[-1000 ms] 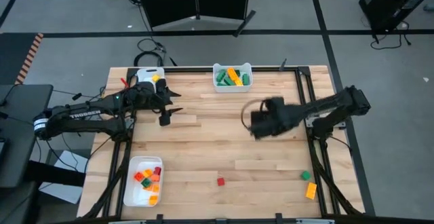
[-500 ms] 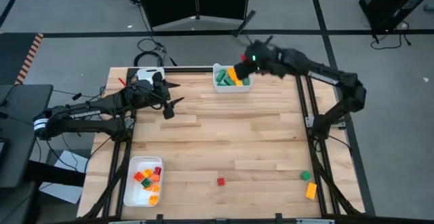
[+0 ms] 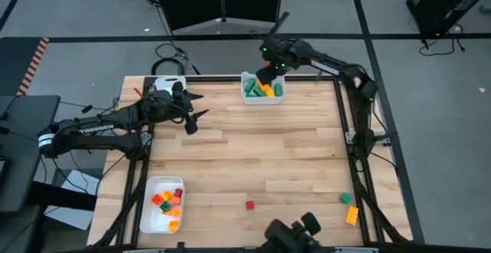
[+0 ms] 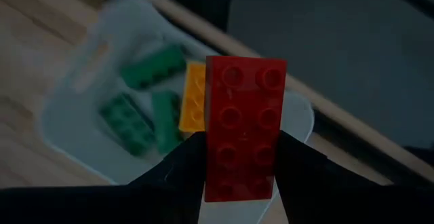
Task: Sort blocks by size
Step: Put the red 8 stud game piece into the top right white bin
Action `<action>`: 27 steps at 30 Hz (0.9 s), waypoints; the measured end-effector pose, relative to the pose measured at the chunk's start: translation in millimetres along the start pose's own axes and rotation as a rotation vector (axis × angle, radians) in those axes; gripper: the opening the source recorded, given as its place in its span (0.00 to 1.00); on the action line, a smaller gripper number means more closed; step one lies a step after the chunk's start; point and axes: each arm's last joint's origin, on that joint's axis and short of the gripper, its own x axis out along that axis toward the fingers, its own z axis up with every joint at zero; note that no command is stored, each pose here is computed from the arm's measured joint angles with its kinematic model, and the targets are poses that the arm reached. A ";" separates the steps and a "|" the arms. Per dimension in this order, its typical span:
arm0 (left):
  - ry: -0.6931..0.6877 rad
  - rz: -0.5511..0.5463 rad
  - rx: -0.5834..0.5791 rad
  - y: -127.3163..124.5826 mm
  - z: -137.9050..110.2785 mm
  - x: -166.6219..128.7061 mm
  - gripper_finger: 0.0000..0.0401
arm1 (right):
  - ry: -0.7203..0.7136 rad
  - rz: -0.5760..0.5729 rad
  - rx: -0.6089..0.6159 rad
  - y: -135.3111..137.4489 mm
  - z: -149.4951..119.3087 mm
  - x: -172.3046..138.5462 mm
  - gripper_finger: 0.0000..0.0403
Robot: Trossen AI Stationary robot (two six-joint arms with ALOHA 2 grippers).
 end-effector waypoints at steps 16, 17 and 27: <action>0.008 -0.002 -0.030 -0.2 -0.8 0.0 0.69 | 0.323 -0.042 -0.007 -9.6 -3.7 91.1 0.40; 0.008 -0.002 -0.030 -0.2 -0.8 0.0 0.69 | 0.328 -0.044 -0.009 -8.7 -4.4 93.7 0.41; 0.008 -0.002 -0.031 -0.2 -0.8 0.0 0.69 | 0.330 -0.046 -0.026 -2.7 -6.6 95.8 0.51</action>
